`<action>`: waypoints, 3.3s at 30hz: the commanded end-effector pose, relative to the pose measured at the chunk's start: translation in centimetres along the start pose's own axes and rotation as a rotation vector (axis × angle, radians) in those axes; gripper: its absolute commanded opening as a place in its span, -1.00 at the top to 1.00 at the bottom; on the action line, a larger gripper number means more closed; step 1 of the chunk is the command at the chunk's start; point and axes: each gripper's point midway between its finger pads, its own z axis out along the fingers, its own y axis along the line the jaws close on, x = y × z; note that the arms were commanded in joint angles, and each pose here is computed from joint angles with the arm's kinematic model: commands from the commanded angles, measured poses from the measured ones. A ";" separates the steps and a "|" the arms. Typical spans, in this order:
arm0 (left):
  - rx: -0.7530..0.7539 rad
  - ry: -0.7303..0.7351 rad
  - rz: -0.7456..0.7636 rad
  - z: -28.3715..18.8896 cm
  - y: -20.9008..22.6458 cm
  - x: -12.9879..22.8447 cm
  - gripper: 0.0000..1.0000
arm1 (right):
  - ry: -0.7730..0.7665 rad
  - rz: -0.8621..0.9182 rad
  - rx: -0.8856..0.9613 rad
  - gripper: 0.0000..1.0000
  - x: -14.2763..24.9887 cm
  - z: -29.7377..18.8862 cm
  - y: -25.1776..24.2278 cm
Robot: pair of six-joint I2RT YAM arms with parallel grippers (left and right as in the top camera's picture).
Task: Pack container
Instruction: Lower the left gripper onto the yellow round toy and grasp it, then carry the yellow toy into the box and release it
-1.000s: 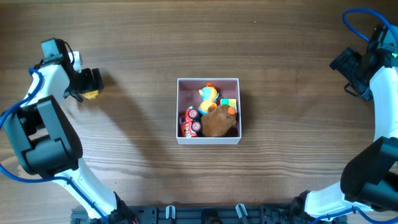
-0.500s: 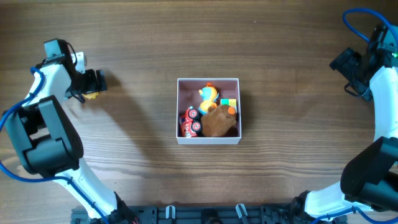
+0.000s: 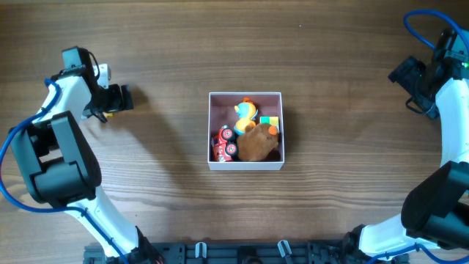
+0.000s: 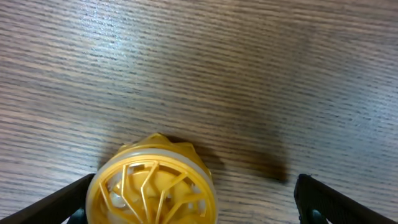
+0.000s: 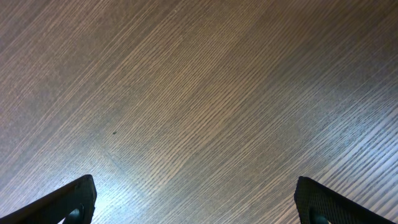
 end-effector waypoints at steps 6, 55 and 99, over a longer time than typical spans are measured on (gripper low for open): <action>-0.037 0.001 -0.009 0.7 0.8 0.2 -1.00 | 0.007 0.015 0.001 -1.00 0.2 0.3 0.1; -0.023 -0.061 -0.007 -0.4 -0.4 -1.3 0.05 | 0.007 0.015 0.001 -0.99 0.2 0.3 0.1; 0.191 -0.673 0.460 -29.4 -26.8 3.8 -0.99 | 0.007 0.014 0.001 -0.99 0.2 0.3 0.1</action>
